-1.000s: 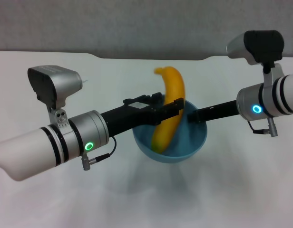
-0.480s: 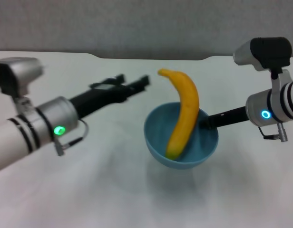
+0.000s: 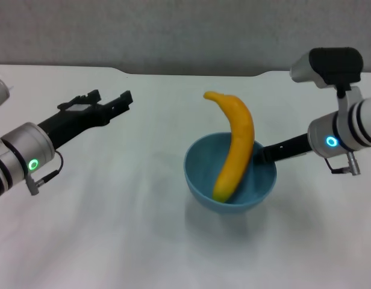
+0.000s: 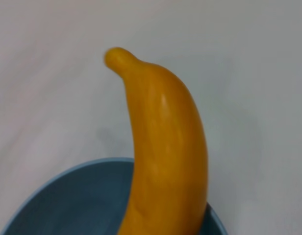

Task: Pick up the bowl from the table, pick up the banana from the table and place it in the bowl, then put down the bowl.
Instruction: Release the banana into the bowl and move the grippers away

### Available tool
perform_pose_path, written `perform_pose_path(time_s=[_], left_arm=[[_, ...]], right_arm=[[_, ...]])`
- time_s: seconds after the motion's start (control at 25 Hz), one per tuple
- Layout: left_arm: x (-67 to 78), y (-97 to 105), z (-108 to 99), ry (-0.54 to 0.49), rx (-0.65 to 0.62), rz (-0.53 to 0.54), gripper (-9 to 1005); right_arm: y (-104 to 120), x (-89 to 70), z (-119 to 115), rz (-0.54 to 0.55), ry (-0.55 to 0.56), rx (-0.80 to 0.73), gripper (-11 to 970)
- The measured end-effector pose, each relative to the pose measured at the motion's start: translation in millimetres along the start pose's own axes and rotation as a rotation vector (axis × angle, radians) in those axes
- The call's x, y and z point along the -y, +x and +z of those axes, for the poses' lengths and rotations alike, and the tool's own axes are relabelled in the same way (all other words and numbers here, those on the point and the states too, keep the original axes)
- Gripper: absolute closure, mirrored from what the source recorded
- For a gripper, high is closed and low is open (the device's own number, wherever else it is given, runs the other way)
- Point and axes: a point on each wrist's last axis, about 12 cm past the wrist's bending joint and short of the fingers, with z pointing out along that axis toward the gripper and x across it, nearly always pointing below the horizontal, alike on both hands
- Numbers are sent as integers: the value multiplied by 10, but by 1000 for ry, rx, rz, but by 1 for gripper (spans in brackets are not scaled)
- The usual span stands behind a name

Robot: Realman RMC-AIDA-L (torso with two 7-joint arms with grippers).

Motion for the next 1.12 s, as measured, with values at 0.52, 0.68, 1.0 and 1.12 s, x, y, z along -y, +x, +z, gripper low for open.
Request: perform_pose_path(time_s=[0.52,0.68,1.0,1.12], left_arm=[[-128,91,-16,-107,-37,112,104],[-142,75,-19,-113,-30,109,104],[-157,100,-51,-121,-28,97,104],[-160,102,-58,-122,-22,87,104]], right_arm=[[-17,-94,189,-49,38,-54,876],[21,-135,241,-71,40,-55,872],[184,-160,295,-47,0,-70,862],[205,-163,303,-51,-3,-74,858]])
